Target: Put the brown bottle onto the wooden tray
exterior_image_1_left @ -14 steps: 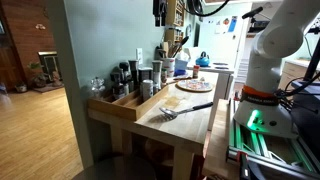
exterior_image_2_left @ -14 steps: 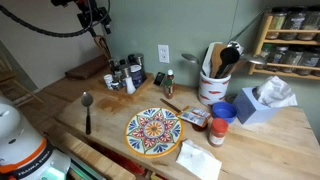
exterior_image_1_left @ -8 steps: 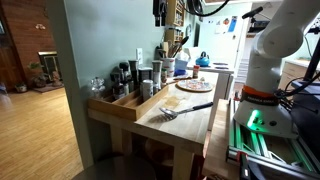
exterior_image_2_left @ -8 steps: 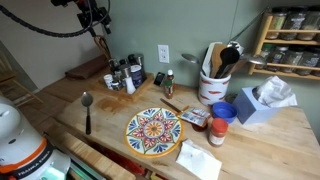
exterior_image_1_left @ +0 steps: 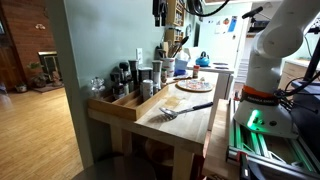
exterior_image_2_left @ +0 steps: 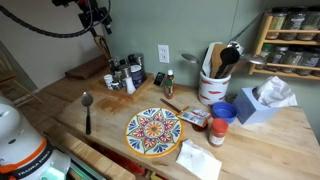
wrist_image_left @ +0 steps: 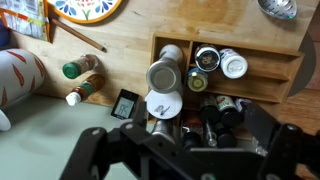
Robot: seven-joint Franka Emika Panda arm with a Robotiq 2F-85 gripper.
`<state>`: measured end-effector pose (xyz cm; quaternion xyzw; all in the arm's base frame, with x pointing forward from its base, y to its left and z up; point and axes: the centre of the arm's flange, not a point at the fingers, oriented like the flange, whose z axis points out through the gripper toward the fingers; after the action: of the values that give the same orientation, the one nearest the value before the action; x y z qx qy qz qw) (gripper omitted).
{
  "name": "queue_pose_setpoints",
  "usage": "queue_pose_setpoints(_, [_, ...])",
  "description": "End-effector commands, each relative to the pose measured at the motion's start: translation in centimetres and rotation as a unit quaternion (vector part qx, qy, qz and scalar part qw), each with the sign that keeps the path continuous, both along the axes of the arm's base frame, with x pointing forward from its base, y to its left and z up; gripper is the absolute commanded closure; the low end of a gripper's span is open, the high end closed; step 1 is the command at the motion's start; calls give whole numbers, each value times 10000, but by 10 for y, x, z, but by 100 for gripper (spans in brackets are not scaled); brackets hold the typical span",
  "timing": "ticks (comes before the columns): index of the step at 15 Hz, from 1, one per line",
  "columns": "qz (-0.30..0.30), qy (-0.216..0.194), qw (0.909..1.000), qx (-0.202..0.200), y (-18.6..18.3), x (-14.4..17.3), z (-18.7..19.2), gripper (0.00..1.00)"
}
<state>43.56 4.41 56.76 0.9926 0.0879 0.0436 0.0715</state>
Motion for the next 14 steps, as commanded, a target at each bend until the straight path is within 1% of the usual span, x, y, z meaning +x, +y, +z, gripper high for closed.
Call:
queue_pose_setpoints(1, [-546,61,9983,184,-36,29,-4,0])
queue_pose_setpoints(4, [-1042,69,9939,367,-83,55,-13,0])
queue_pose_setpoints(6, [-1244,57,9909,501,-109,70,-25,0])
queue_pose_setpoints(7, [-1297,-34,9902,509,-118,75,-32,0])
queue_pose_setpoints(10, [-1476,-283,9868,605,-138,88,-61,0])
queue_pose_setpoints(12, [-1631,-344,9835,704,-154,92,-81,0])
queue_pose_setpoints(14, [-1813,-460,9795,753,-178,90,-100,0])
